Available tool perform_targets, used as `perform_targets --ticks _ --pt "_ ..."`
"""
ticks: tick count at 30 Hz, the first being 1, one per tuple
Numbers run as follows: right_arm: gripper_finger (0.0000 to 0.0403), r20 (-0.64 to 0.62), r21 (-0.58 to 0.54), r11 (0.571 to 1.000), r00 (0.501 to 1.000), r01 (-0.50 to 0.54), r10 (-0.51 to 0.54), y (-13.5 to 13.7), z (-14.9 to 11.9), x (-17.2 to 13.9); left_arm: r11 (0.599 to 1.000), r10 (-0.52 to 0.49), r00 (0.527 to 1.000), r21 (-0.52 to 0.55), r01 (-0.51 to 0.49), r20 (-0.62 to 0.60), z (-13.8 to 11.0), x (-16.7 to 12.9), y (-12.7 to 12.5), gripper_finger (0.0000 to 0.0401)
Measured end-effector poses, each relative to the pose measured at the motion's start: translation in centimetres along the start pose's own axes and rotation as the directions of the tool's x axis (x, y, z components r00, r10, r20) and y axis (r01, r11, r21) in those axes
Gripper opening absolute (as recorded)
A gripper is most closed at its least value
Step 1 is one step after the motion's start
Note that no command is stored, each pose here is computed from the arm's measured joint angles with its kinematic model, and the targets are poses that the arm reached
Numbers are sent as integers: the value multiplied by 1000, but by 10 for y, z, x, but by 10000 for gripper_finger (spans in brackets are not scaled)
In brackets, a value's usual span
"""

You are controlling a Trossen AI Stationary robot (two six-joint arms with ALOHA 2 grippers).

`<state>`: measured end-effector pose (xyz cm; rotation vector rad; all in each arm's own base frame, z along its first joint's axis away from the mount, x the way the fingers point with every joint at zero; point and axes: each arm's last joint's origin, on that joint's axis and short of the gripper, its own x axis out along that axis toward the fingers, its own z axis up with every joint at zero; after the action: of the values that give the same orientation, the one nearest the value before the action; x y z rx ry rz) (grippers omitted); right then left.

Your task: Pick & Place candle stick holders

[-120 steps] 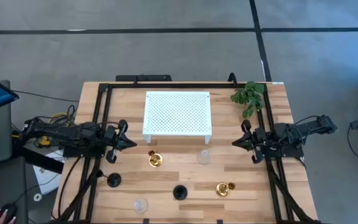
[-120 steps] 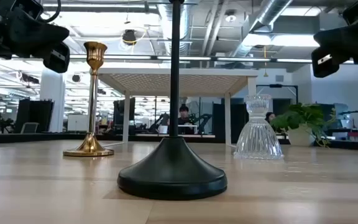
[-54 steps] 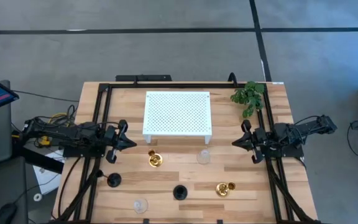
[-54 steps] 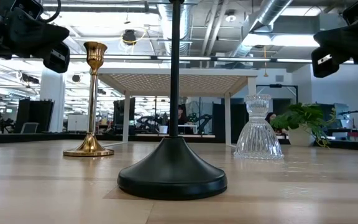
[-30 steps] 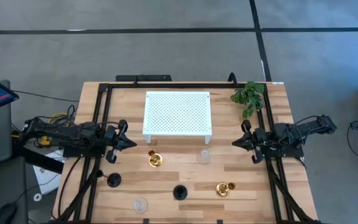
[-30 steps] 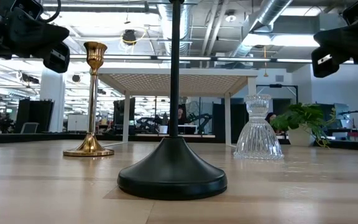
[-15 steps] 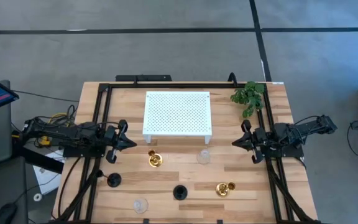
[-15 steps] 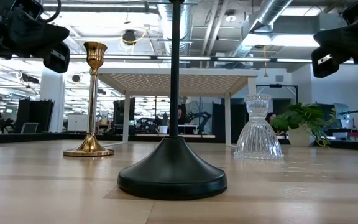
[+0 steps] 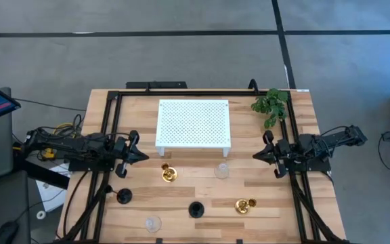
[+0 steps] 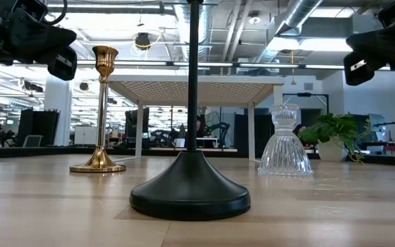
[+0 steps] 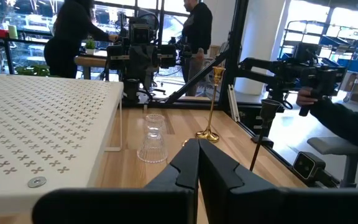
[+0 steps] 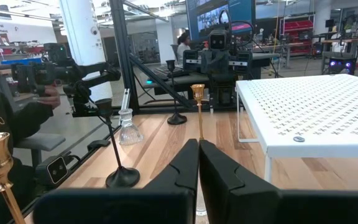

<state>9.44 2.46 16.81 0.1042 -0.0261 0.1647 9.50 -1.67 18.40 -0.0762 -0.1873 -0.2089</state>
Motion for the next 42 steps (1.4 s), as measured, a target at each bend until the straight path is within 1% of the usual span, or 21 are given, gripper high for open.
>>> perform_targets --ticks 18,25,42 --pt "5 1 -2 1000 1000 2 -2 0 0 0 1000 0 1000 1 0 3 0 0 0 7" --pt "5 13 -1 999 998 54 -54 -2 1 0 1000 0 1000 0 0 3 0 0 0 7" --pt "5 13 1 999 998 54 -54 -2 1 0 1000 0 1000 1 0 3 0 0 0 7"
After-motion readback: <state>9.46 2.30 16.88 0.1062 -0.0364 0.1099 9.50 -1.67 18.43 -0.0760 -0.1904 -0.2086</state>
